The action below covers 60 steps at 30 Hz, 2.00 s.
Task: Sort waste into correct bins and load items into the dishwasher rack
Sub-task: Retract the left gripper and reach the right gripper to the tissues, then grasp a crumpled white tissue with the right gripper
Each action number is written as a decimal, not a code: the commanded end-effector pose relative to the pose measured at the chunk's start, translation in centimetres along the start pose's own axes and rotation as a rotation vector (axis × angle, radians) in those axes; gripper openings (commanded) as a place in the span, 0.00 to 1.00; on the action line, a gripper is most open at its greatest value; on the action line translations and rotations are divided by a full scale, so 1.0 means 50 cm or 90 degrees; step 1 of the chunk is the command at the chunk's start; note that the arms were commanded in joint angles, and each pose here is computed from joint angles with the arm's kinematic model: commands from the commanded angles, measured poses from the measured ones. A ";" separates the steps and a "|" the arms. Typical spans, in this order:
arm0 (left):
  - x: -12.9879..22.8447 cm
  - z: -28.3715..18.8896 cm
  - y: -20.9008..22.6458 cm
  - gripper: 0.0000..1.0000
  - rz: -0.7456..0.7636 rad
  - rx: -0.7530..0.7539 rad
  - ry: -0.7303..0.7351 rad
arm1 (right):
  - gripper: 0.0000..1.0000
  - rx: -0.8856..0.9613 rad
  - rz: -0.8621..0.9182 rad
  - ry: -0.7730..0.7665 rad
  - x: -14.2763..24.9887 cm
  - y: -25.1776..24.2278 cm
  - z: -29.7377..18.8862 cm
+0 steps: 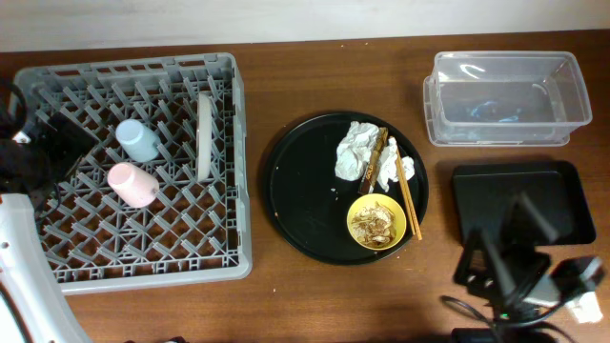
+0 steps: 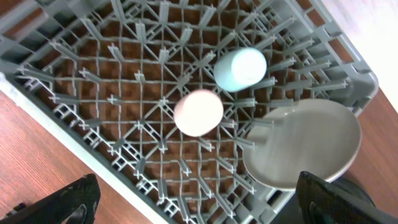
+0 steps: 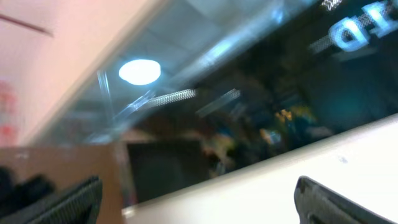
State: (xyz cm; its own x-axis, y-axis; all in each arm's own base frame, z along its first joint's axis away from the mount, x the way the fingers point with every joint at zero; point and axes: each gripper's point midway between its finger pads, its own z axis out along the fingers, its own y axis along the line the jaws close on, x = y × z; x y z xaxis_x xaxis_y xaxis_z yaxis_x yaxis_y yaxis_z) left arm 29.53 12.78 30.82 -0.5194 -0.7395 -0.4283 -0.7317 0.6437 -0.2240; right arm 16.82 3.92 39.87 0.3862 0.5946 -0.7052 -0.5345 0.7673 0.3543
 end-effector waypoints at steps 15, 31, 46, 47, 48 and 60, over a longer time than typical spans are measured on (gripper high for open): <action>-0.005 -0.002 0.002 0.99 -0.009 -0.003 -0.007 | 0.99 0.180 -0.009 0.783 0.166 -0.079 0.214; -0.005 -0.003 0.002 0.99 -0.009 -0.003 -0.007 | 0.88 0.351 0.150 1.073 0.447 -0.271 0.116; -0.005 -0.002 0.002 0.99 -0.009 -0.003 -0.007 | 0.67 0.604 0.085 1.218 0.686 -0.417 -0.017; -0.005 -0.002 0.002 0.99 -0.009 -0.003 -0.007 | 0.66 0.612 0.090 1.230 0.698 -0.422 -0.029; -0.005 -0.002 0.002 0.99 -0.009 -0.003 -0.007 | 0.64 0.614 0.093 1.236 0.705 -0.423 -0.035; -0.005 -0.002 0.002 0.99 -0.009 -0.003 -0.007 | 0.40 0.587 0.093 1.298 0.771 -0.389 -0.077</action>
State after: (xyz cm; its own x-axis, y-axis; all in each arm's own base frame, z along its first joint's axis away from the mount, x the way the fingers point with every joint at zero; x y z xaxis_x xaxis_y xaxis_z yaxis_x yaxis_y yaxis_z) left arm 29.52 12.79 30.82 -0.5167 -0.7416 -0.4278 -0.7338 0.6410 -0.2249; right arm 39.43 10.06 3.83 -0.9848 0.1575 0.0726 0.1661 0.9771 0.1331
